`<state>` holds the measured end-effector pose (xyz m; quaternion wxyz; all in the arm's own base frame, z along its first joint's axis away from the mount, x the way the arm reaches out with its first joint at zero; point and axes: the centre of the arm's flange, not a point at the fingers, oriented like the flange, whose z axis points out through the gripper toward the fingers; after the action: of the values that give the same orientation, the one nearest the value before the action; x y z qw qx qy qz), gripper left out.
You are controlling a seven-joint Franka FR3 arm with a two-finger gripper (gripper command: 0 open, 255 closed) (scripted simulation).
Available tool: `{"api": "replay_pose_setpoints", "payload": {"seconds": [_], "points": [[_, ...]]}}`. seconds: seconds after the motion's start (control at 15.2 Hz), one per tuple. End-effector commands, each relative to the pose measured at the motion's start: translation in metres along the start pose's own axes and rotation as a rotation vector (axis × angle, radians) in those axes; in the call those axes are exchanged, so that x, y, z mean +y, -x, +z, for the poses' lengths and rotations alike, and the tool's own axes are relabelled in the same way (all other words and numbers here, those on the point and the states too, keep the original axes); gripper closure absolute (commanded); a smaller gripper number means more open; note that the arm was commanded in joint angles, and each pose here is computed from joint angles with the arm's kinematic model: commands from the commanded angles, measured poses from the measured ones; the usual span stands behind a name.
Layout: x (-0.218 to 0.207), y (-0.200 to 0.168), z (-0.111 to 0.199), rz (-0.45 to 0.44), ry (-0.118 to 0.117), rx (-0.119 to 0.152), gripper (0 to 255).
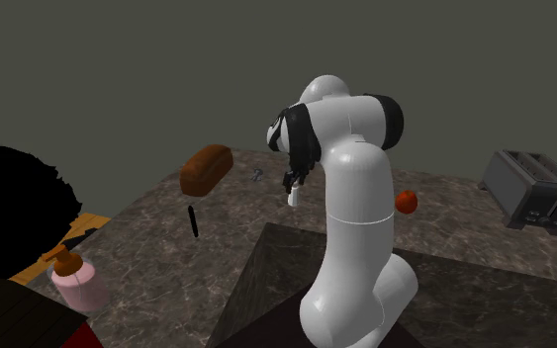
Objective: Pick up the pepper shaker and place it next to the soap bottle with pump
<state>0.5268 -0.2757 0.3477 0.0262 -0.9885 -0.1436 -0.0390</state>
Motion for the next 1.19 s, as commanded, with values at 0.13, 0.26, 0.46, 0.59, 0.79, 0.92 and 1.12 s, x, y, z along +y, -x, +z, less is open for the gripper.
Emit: {"api": "replay_pose_setpoints", "payload": {"seconds": [0.13, 0.26, 0.46, 0.59, 0.79, 0.92, 1.12], "points": [[0.0, 0.0, 0.0, 0.0, 0.0, 0.0, 0], [0.0, 0.0, 0.0, 0.0, 0.0, 0.0, 255], [0.0, 0.0, 0.0, 0.0, 0.0, 0.0, 255], [0.0, 0.0, 0.0, 0.0, 0.0, 0.0, 255], [0.0, 0.0, 0.001, 0.0, 0.0, 0.0, 255], [0.0, 0.0, -0.005, 0.0, 0.0, 0.0, 255], [-0.001, -0.002, -0.021, 0.0, 0.0, 0.0, 255]]}}
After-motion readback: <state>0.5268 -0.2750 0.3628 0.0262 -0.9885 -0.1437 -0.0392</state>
